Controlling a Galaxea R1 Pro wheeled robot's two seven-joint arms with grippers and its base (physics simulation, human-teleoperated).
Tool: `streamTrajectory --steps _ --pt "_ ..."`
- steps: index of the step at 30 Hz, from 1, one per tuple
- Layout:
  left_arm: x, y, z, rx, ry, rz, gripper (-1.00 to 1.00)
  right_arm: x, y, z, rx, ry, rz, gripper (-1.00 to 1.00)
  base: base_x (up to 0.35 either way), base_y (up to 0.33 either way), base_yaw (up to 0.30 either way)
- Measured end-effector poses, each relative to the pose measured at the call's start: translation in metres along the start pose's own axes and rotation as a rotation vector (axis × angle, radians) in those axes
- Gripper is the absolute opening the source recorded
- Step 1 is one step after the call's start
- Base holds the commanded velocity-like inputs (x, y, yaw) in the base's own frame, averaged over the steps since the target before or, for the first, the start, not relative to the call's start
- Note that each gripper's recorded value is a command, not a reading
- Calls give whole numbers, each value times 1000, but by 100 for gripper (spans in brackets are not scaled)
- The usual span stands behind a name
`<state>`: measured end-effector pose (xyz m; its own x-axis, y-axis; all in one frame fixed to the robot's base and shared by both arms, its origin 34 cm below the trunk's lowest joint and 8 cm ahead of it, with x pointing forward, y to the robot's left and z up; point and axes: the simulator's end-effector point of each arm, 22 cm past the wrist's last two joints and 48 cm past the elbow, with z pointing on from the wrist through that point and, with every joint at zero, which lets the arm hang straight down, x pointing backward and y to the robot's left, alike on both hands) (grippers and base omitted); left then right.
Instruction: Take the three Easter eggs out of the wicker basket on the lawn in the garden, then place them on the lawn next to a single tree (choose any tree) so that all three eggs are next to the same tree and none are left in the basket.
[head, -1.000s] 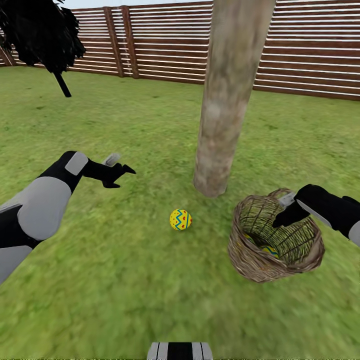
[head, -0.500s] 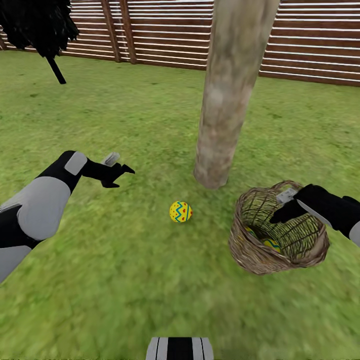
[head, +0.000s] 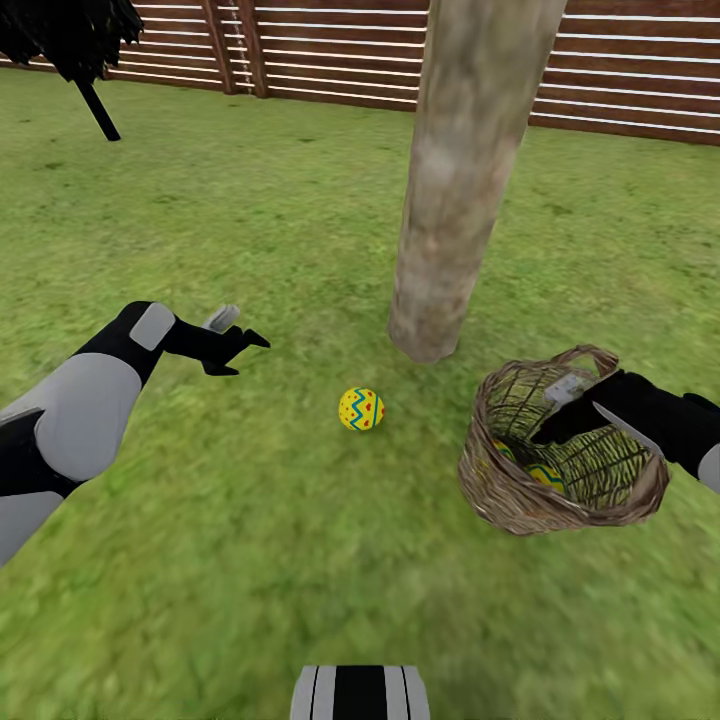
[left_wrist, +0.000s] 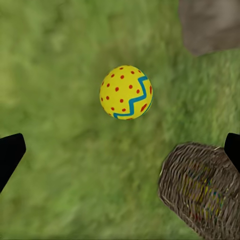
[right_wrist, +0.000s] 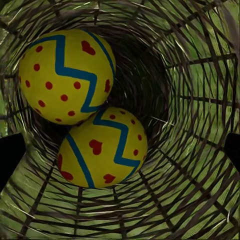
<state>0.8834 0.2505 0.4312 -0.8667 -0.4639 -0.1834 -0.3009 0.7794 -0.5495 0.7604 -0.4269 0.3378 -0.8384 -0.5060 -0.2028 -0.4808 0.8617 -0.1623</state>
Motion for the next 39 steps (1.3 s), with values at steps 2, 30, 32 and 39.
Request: streamTrajectory --steps 2,30,32,39 --pt "0 0 0 -1 0 0 100 4 10 2 -38 13 -18 100 0 0 0" --pt "0 -1 1 -2 -2 3 100 12 18 7 -61 22 -135 100 47 0 0" --pt "0 -1 1 -2 -2 2 100 11 18 7 -61 21 -135 100 6 0 0" --pt "-1 0 0 0 -3 -1 100 10 20 7 -67 17 -130 100 1 0 0"
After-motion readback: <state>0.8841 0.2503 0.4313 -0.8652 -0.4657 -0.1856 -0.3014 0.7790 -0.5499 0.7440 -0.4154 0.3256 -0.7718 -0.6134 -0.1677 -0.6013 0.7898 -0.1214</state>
